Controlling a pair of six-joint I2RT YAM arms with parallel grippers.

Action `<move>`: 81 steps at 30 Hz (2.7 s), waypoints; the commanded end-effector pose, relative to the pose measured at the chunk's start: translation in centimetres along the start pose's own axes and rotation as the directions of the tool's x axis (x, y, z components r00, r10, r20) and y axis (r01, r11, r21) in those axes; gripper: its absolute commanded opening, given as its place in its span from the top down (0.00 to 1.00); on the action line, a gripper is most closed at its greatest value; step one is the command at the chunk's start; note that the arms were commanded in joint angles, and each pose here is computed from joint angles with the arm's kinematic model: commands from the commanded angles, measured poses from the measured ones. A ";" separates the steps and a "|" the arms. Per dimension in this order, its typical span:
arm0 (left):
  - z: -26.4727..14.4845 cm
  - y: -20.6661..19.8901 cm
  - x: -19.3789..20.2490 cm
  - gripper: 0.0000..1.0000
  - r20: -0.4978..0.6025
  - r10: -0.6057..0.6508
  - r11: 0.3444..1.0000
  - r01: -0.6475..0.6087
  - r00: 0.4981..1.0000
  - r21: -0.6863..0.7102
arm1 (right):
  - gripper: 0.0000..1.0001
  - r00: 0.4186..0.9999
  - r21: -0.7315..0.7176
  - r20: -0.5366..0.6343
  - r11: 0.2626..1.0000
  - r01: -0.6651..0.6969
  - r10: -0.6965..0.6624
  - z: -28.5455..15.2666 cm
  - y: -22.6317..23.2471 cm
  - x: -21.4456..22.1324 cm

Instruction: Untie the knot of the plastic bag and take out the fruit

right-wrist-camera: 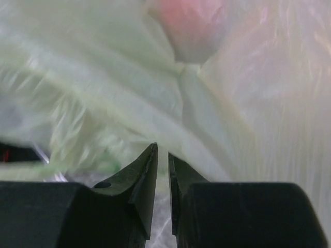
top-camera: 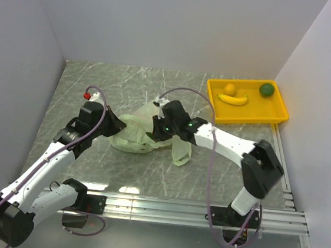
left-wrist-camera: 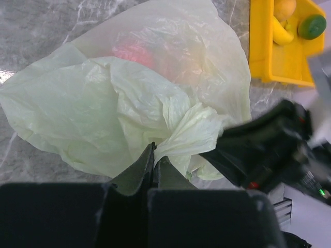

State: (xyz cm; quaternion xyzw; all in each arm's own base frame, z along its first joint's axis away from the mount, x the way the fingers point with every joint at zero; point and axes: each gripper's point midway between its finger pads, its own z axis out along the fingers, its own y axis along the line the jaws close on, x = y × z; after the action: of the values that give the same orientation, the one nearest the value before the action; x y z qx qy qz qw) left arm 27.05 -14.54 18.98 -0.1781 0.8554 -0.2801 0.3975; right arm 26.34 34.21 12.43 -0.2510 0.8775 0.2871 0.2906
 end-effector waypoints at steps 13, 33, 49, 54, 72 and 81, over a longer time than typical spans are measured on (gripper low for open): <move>-1.0 -0.7 2.2 0.99 -0.080 0.043 0.994 -0.035 0.996 0.100 | 0.36 0.938 0.462 0.301 0.834 -0.300 0.170 3.3 -12.0 -10.9; -0.2 1.4 2.2 0.99 -0.055 0.040 0.999 -0.040 0.998 0.008 | 0.24 0.975 0.624 0.123 0.749 -0.222 0.186 3.6 -16.6 -4.3; -1.2 2.1 4.8 0.81 -0.127 0.121 0.991 -0.112 0.984 0.076 | 1.00 0.980 0.550 0.122 0.811 -0.198 0.156 -4.8 -13.0 -3.0; -4.2 -2.9 0.4 0.05 0.047 0.264 0.934 -0.268 0.963 0.237 | 1.00 0.981 0.487 0.175 0.859 -0.158 0.082 -6.4 -10.5 -5.9; 0.8 -14.1 -1.7 0.01 0.103 0.716 0.601 -0.685 0.690 0.412 | 1.00 0.984 0.391 0.136 0.918 0.056 -0.118 -6.1 -7.2 -6.6; 10.3 -10.1 0.1 0.26 0.009 0.713 0.680 -0.695 0.701 0.235 | 1.00 0.983 0.360 0.143 0.932 0.053 -0.112 -6.0 -7.0 -5.2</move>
State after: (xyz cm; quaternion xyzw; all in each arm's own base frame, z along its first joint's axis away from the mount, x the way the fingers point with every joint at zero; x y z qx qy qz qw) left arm 32.45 -26.58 19.75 0.2601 0.8414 -0.2454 0.4053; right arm 32.52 26.34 15.83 -0.2039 0.8931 0.1066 0.3865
